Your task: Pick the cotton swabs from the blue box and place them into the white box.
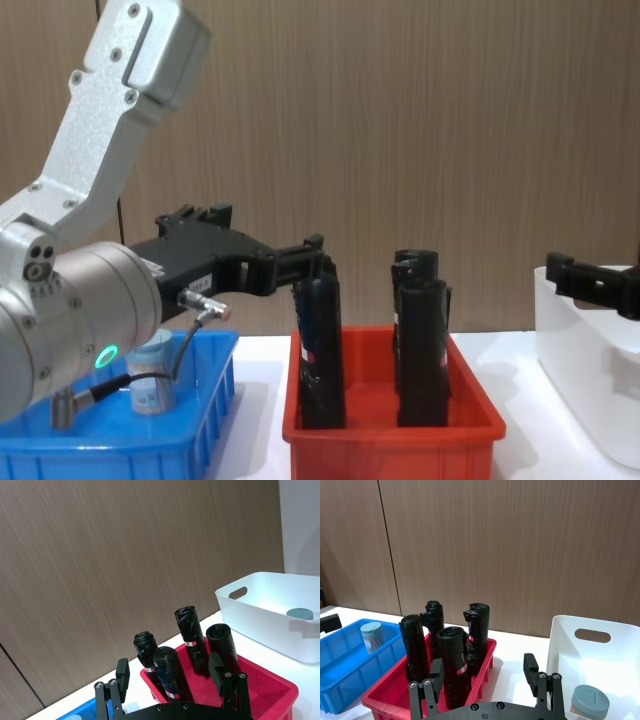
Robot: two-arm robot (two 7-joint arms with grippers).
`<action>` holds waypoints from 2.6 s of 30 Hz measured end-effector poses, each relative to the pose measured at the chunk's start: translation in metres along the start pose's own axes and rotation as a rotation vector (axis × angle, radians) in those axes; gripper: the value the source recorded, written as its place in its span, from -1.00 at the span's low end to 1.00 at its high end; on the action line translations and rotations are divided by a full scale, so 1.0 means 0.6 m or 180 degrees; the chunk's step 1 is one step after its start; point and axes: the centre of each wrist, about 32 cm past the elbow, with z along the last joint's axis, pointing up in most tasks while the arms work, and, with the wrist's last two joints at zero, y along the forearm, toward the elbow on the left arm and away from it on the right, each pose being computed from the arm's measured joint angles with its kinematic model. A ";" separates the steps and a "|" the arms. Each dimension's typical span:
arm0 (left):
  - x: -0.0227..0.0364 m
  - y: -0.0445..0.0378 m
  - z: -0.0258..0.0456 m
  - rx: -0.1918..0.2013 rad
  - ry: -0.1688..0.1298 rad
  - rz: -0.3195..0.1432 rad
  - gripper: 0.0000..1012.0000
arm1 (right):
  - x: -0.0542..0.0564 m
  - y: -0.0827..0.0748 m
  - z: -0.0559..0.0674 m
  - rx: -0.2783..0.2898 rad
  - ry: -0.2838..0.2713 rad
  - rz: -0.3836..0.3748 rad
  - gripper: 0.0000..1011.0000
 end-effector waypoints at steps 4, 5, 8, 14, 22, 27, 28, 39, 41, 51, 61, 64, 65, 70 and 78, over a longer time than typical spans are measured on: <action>0.0000 0.000 0.000 0.0000 0.0000 0.0000 0.98 | 0.002 0.000 -0.001 -0.0006 -0.0004 0.0005 0.98; 0.0000 0.000 0.000 0.0000 0.0000 0.0000 0.98 | 0.005 0.000 -0.002 -0.0014 -0.0004 0.0009 0.98; 0.0000 0.000 0.000 0.0000 0.0000 0.0000 0.98 | 0.010 0.000 -0.005 -0.0021 0.0001 0.0023 0.98; 0.0000 0.000 0.000 0.0000 0.0000 0.0000 0.98 | 0.029 0.001 -0.016 -0.0060 0.0002 0.0070 0.98; 0.0000 0.000 0.000 0.0000 0.0000 0.0000 0.98 | 0.069 0.007 -0.038 -0.0119 0.0016 0.0222 0.98; 0.0000 0.000 0.000 0.0000 0.0000 0.0000 0.98 | 0.086 0.013 -0.046 -0.0136 0.0019 0.0325 0.98; 0.0000 0.000 0.000 0.0000 0.0000 0.0000 0.98 | 0.092 0.016 -0.049 -0.0143 0.0017 0.0358 0.98; 0.0000 0.000 0.000 0.0000 0.0000 0.0000 0.98 | 0.115 0.040 -0.058 -0.0160 0.0009 0.0627 0.98; 0.0000 0.000 0.000 0.0000 0.0000 0.0000 0.98 | 0.117 0.049 -0.059 -0.0162 -0.0002 0.0719 0.98; 0.0000 0.000 0.000 0.0000 0.0000 0.0000 0.98 | 0.117 0.084 -0.057 -0.0165 -0.0014 0.0998 0.98; 0.0000 0.000 0.000 0.0000 0.0000 0.0000 0.97 | 0.121 0.120 -0.059 -0.0253 0.0088 0.1194 0.98; 0.0000 0.000 0.000 0.0000 0.0000 0.0000 0.98 | 0.122 0.129 -0.060 -0.0282 0.0122 0.1228 0.98; 0.0000 0.000 0.000 -0.0001 0.0000 0.0000 0.98 | 0.124 0.136 -0.060 -0.0300 0.0149 0.1251 0.98; 0.0000 0.000 0.000 0.0000 0.0000 0.0000 0.98 | 0.126 0.153 -0.064 -0.0346 0.0222 0.1320 0.98; 0.0000 0.000 0.000 0.0000 0.0000 0.0000 0.98 | 0.127 0.184 -0.067 -0.0408 0.0309 0.1414 0.98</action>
